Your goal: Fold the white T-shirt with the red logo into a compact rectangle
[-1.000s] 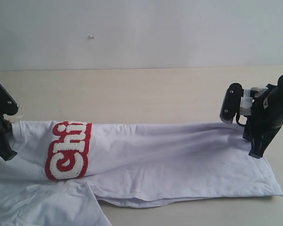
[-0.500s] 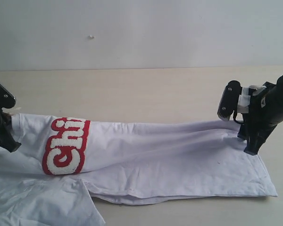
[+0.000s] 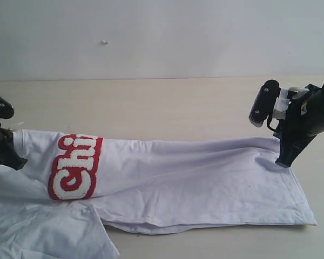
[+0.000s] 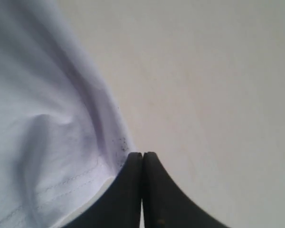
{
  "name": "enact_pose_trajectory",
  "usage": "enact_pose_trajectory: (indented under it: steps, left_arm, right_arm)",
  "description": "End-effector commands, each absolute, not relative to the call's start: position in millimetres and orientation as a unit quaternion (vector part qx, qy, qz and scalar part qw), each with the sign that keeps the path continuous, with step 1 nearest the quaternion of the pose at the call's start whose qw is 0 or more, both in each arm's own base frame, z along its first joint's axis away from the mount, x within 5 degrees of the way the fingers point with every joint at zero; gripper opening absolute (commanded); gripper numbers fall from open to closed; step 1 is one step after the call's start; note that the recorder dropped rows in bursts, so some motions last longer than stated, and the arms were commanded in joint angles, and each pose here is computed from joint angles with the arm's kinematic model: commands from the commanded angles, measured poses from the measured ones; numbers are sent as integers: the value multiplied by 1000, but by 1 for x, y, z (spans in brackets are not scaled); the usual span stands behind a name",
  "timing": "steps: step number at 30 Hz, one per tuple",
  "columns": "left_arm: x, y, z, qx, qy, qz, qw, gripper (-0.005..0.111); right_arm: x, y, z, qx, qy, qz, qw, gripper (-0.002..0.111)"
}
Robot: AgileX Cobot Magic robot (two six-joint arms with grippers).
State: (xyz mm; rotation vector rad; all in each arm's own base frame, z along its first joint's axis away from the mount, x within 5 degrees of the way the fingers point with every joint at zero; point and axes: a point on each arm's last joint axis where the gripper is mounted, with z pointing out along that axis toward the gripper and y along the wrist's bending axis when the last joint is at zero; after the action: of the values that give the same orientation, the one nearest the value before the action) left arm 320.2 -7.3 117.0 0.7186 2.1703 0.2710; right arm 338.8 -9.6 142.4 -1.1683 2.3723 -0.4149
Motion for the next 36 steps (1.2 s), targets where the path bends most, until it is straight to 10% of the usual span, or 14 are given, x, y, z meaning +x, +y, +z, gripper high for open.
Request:
enact_pose_trajectory:
  steps: [1,4,14,24,36]
  left_arm:
    - [324,-6,120,267,859,107,423,43]
    - [328,-2,126,242,848,115,457,69]
    - [331,13,133,92,856,139,489,69]
    - [323,10,146,56,880,91,463,0]
    - [287,-2,151,107,949,19,295,0]
  right_arm:
    - [341,-9,147,-418,862,-153,243,0]
    - [341,-9,147,-415,864,-152,243,0]
    - [332,0,156,-370,892,-82,245,0]
    - [328,18,138,-395,888,33,233,0]
    - [351,-1,105,-315,906,-76,271,0]
